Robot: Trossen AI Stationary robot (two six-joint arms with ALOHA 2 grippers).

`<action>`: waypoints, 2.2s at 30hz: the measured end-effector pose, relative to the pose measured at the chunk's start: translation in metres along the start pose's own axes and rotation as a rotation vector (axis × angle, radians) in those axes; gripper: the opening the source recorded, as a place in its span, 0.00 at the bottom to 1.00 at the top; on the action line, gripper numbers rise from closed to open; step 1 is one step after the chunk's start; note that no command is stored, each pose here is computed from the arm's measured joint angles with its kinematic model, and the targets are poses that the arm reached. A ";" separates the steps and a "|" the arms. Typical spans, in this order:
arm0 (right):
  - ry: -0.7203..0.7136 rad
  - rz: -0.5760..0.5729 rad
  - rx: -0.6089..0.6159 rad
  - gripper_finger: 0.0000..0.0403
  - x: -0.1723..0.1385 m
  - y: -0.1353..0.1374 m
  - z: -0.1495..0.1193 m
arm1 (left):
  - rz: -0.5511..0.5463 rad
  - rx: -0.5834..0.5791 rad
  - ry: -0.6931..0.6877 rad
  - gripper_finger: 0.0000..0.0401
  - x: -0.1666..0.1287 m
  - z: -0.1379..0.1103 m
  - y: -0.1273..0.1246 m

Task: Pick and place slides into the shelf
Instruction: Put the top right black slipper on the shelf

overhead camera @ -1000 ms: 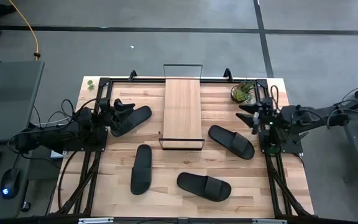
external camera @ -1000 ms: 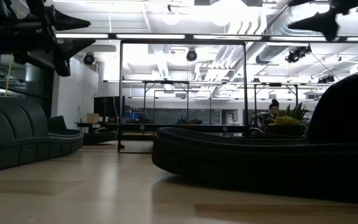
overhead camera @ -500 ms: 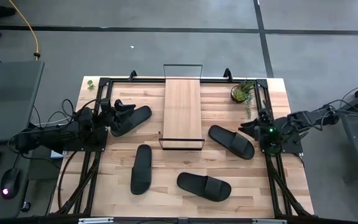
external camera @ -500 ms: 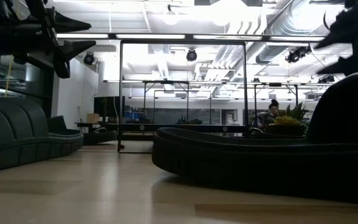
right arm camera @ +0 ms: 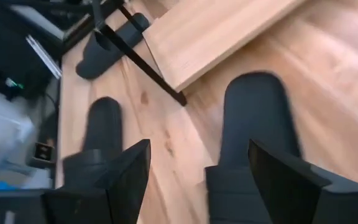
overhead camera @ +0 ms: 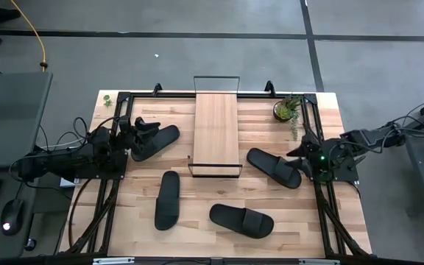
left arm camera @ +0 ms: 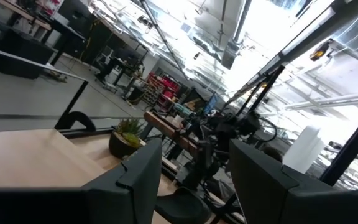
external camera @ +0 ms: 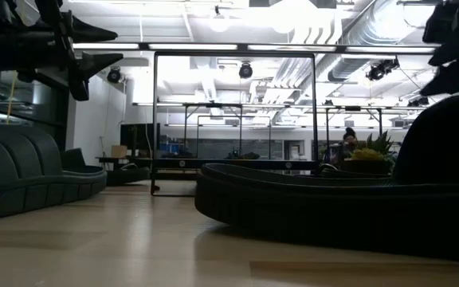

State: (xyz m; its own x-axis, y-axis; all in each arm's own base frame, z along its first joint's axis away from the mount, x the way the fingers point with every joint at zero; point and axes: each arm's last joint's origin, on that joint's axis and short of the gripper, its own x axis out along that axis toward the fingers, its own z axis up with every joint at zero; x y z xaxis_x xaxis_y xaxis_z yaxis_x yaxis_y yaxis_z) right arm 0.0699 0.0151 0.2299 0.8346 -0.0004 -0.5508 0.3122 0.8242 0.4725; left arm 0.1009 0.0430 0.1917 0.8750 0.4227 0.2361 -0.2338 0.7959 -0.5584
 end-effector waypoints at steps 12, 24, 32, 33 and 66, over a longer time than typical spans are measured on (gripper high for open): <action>0.167 -0.058 -0.243 0.64 0.025 0.015 0.031 | 0.007 0.025 -0.004 0.43 0.000 0.000 0.000; 0.553 -0.148 -0.328 0.64 0.072 0.026 0.091 | -0.004 0.018 0.033 0.43 0.000 -0.002 0.001; 0.893 -0.178 -0.392 0.64 0.116 0.021 0.122 | -0.025 0.016 0.047 0.43 0.000 -0.003 0.000; 0.943 -0.182 -0.392 0.64 0.123 0.019 0.124 | -0.025 0.016 0.048 0.43 0.000 -0.003 0.000; 1.356 -0.035 -0.373 0.64 0.197 0.008 0.087 | -0.003 0.000 0.095 0.43 0.000 -0.007 0.003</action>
State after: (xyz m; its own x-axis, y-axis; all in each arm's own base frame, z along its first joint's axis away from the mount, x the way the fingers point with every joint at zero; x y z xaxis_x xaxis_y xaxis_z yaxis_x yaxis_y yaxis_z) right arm 0.2762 -0.0275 0.1858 -0.3181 0.3388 -0.8854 0.0074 0.9348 0.3551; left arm 0.1030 0.0420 0.1844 0.9120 0.3773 0.1610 -0.2313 0.7972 -0.5577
